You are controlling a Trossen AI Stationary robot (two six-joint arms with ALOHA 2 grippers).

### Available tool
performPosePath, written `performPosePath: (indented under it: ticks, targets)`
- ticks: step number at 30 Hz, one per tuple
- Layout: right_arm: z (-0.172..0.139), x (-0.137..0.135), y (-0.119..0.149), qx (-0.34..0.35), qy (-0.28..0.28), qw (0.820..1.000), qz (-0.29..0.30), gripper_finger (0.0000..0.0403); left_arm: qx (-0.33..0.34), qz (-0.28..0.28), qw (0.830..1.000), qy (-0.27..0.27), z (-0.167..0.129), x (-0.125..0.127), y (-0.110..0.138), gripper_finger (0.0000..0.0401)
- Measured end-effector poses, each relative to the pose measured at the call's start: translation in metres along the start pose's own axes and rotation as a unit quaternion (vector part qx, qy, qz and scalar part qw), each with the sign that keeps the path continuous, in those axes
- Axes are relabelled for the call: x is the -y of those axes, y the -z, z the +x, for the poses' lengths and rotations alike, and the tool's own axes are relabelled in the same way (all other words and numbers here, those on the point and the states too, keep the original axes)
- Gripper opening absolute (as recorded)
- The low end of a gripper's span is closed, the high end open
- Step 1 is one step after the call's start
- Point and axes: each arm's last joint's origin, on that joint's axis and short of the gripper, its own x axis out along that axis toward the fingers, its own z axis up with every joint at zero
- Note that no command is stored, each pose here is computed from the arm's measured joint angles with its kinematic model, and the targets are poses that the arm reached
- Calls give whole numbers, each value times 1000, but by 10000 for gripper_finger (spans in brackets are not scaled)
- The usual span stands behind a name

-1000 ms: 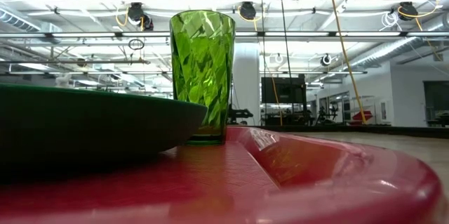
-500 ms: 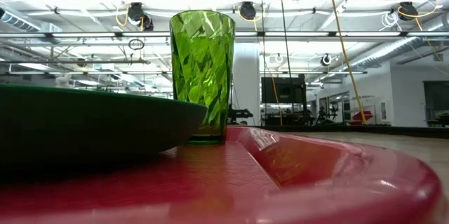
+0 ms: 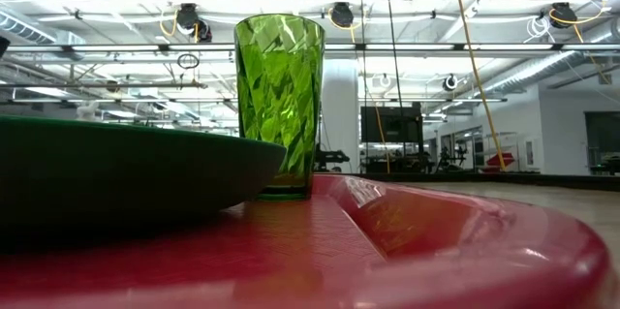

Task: Pick and place plate/cup/fork/spoon on tray
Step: Put the blue spoon on the red tray to the left of the purple fork, then return to Home Position

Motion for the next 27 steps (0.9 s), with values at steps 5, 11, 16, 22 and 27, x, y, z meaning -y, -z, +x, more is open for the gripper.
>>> performPosePath:
  ticks: [5, 11, 16, 22, 27]
  targets:
    - [0, 0, 0, 0, 0, 1000, 0, 116, 0, 5, 1000, 0, 0, 0, 0, 27]
    - [0, 0, 0, 0, 0, 1000, 0, 116, 0, -1, 1000, 0, 0, 0, 0, 58]
    - [0, 0, 0, 0, 0, 1000, 0, 116, 0, -4, 1000, 0, 0, 0, 0, 77]
    - [0, 0, 0, 0, 0, 1000, 0, 116, 9, -5, 1000, 8, -9, -6, -5, 78]
    - [0, 0, 1, -3, -1, 1000, -2, 116, 33, -11, 999, 25, -39, -23, -19, 75]
